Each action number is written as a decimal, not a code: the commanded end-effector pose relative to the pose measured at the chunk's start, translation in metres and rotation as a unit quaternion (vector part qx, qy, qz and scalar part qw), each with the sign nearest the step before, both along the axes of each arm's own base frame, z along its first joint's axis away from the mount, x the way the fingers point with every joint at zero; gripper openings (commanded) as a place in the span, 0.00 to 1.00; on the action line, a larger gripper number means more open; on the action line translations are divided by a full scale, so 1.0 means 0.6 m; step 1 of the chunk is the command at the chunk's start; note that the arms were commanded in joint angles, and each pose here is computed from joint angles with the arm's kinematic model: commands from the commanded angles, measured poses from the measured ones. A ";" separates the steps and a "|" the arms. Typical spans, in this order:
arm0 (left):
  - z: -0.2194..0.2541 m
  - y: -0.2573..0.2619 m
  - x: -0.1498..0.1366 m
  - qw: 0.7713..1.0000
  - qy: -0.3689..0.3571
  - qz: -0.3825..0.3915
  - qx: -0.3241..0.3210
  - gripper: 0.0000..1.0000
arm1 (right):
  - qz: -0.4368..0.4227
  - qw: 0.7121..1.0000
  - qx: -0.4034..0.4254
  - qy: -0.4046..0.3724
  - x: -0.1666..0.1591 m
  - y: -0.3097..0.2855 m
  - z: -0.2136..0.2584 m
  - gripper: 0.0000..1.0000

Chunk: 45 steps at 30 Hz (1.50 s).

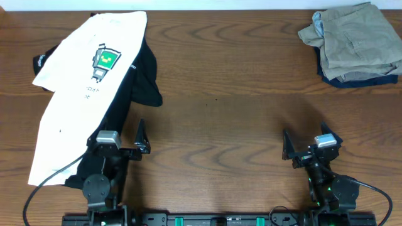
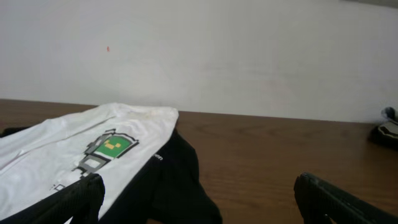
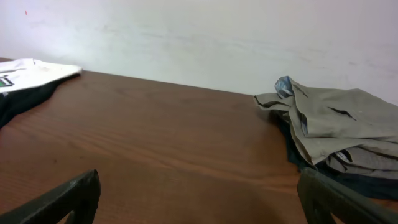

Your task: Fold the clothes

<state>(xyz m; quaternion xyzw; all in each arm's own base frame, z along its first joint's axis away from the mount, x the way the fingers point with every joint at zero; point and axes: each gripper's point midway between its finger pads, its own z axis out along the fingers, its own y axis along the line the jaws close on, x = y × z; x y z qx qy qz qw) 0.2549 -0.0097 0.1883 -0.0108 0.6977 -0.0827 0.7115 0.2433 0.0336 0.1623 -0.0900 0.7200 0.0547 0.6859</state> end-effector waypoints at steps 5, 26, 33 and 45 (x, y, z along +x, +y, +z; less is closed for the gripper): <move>-0.018 0.006 -0.004 1.000 0.008 0.013 0.026 0.98 | 0.002 1.000 -0.006 0.000 -0.001 0.002 -0.001 0.99; -0.082 0.005 -0.018 0.996 0.084 0.011 0.022 0.98 | 0.002 1.000 -0.006 0.000 -0.001 0.002 -0.001 0.99; -0.091 0.005 -0.017 0.995 0.096 0.010 0.021 0.98 | 0.002 1.000 -0.006 0.000 -0.001 0.002 -0.001 0.99; -0.091 0.005 -0.017 0.995 0.096 0.010 0.021 0.98 | 0.002 1.000 -0.006 0.000 -0.001 0.002 -0.001 0.99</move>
